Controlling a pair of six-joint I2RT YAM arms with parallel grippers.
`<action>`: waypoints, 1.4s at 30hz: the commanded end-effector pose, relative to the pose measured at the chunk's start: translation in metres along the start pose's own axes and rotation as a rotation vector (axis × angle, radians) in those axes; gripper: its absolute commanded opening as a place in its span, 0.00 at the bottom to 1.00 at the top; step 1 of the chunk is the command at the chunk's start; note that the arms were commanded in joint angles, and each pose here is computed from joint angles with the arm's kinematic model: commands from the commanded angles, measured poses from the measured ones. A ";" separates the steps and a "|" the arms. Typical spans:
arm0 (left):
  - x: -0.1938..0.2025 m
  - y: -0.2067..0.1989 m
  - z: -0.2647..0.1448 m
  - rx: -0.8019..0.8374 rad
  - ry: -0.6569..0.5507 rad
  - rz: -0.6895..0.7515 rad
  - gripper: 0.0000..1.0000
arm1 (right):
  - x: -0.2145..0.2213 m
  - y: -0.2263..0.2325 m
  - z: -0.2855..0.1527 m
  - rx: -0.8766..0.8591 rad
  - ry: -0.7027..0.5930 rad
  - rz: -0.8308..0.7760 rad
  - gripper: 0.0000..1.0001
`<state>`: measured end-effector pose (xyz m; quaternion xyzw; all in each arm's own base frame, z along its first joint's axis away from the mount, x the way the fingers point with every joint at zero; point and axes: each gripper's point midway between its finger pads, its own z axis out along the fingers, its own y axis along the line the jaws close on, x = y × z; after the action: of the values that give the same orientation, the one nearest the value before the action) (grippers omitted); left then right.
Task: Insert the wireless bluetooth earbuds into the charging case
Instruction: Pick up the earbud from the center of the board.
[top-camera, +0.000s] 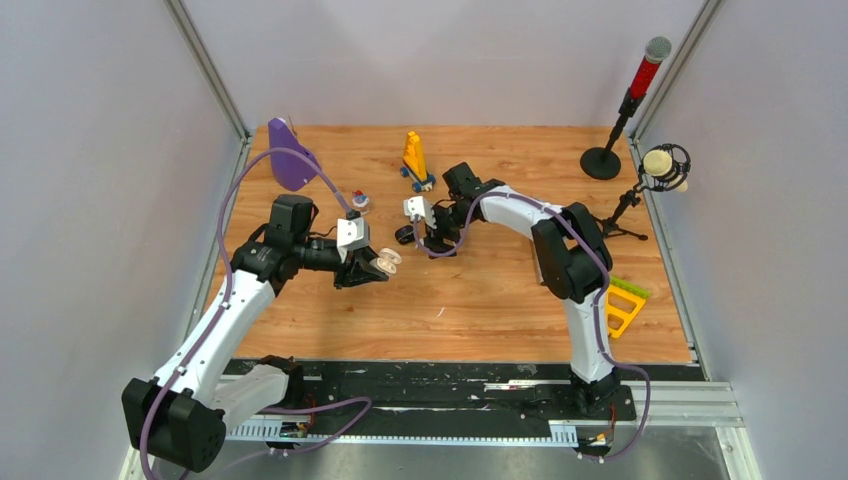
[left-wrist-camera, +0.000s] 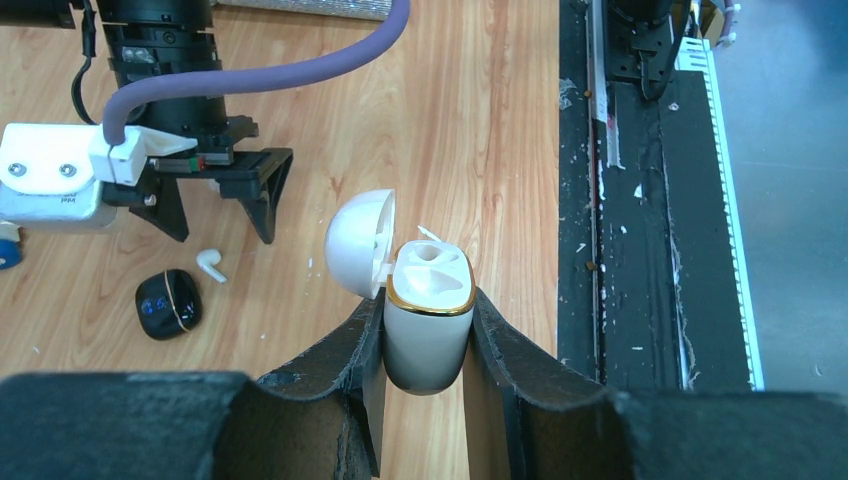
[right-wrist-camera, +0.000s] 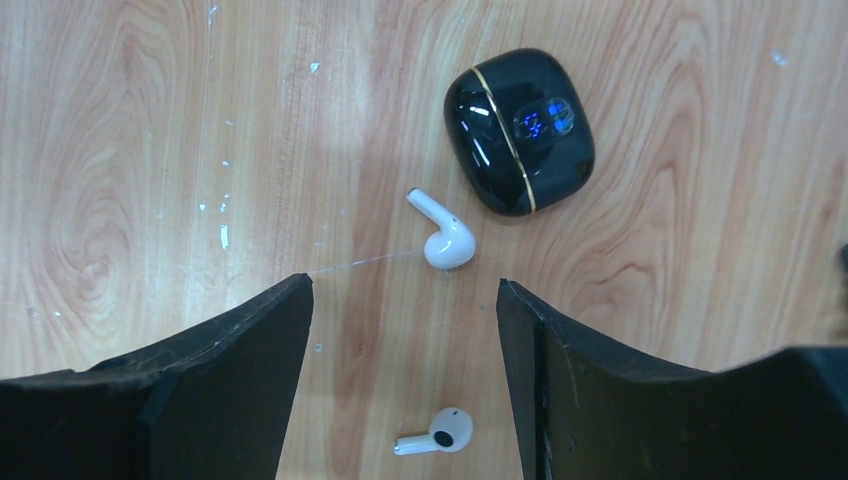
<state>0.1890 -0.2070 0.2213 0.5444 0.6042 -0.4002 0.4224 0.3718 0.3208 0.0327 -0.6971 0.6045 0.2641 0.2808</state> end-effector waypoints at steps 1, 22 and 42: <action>-0.007 -0.001 -0.001 0.011 -0.030 0.018 0.00 | -0.023 -0.021 -0.008 0.019 -0.100 -0.187 0.69; -0.003 0.008 -0.005 -0.011 -0.028 -0.010 0.00 | -0.006 0.002 0.018 -0.190 -0.153 -0.283 0.47; 0.000 0.012 -0.006 -0.020 -0.026 -0.026 0.00 | -0.005 0.006 0.024 -0.224 -0.176 -0.265 0.13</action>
<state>0.1997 -0.1988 0.2178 0.5263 0.6189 -0.4004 0.4238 0.3735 0.3402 0.0238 -0.7706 0.4570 0.3324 0.2946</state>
